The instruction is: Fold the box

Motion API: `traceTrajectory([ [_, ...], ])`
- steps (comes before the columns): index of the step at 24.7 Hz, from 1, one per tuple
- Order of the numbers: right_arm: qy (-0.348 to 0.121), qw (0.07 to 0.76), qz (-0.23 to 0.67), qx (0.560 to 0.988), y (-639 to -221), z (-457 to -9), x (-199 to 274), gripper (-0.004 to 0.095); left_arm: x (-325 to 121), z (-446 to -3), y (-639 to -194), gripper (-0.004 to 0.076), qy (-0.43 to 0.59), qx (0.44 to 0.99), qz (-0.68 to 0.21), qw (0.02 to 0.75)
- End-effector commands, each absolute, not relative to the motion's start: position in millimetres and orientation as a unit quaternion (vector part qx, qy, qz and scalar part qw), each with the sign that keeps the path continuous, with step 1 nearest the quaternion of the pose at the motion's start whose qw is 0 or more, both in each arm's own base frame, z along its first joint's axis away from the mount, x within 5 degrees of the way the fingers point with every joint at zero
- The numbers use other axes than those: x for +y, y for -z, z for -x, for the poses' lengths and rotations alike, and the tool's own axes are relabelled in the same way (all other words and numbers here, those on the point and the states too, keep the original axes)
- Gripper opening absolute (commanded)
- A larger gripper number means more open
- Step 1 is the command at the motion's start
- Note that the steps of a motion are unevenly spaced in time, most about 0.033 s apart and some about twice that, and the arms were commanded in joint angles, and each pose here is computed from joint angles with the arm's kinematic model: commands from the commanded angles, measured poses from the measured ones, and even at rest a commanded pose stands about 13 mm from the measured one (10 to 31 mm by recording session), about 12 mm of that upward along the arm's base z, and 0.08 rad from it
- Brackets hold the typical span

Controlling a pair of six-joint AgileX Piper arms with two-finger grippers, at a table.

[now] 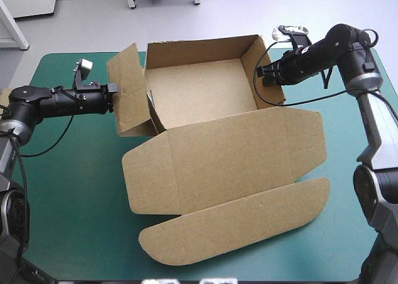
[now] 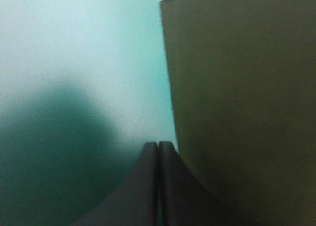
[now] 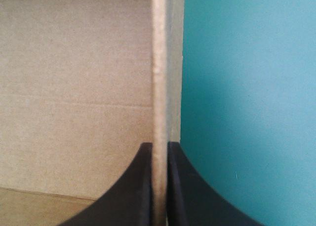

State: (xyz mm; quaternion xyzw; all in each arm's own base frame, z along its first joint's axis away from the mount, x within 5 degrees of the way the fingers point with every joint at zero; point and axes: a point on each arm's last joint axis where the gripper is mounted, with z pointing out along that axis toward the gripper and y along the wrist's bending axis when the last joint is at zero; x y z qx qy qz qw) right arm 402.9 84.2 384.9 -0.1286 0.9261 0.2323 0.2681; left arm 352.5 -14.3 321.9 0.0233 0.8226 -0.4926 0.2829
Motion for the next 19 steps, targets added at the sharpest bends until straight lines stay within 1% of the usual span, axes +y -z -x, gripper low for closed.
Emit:
traceTrajectory([
  [1,-0.258,0.306,0.134,0.907,-417,-387,90,-0.0013,-24,-338,-357,-0.0008,0.544,0.783,-0.055,0.295],
  [4,-0.252,0.309,0.135,0.907,-417,-388,90,-0.0013,-24,-338,-357,0.0006,0.544,0.783,-0.055,0.295],
  [6,-0.248,0.310,0.135,0.908,-416,-389,89,-0.0013,-24,-338,-358,0.0051,0.546,0.782,-0.053,0.295],
  [8,-0.237,0.310,0.134,0.911,-415,-389,88,-0.0013,-24,-338,-359,0.0124,0.551,0.778,-0.052,0.298],
  [11,-0.237,0.303,0.132,0.913,-412,-391,88,-0.0013,-25,-337,-365,0.0204,0.564,0.766,-0.047,0.306],
  [12,-0.237,0.300,0.130,0.915,-409,-393,88,-0.0013,-25,-337,-366,0.0214,0.565,0.764,-0.047,0.307],
  [16,-0.238,0.296,0.128,0.916,-404,-396,88,-0.0013,-25,-337,-368,0.0215,0.579,0.756,-0.034,0.304],
  [19,-0.235,0.294,0.126,0.918,-402,-398,88,-0.0013,-29,-332,-374,0.0215,0.576,0.756,-0.045,0.307],
])
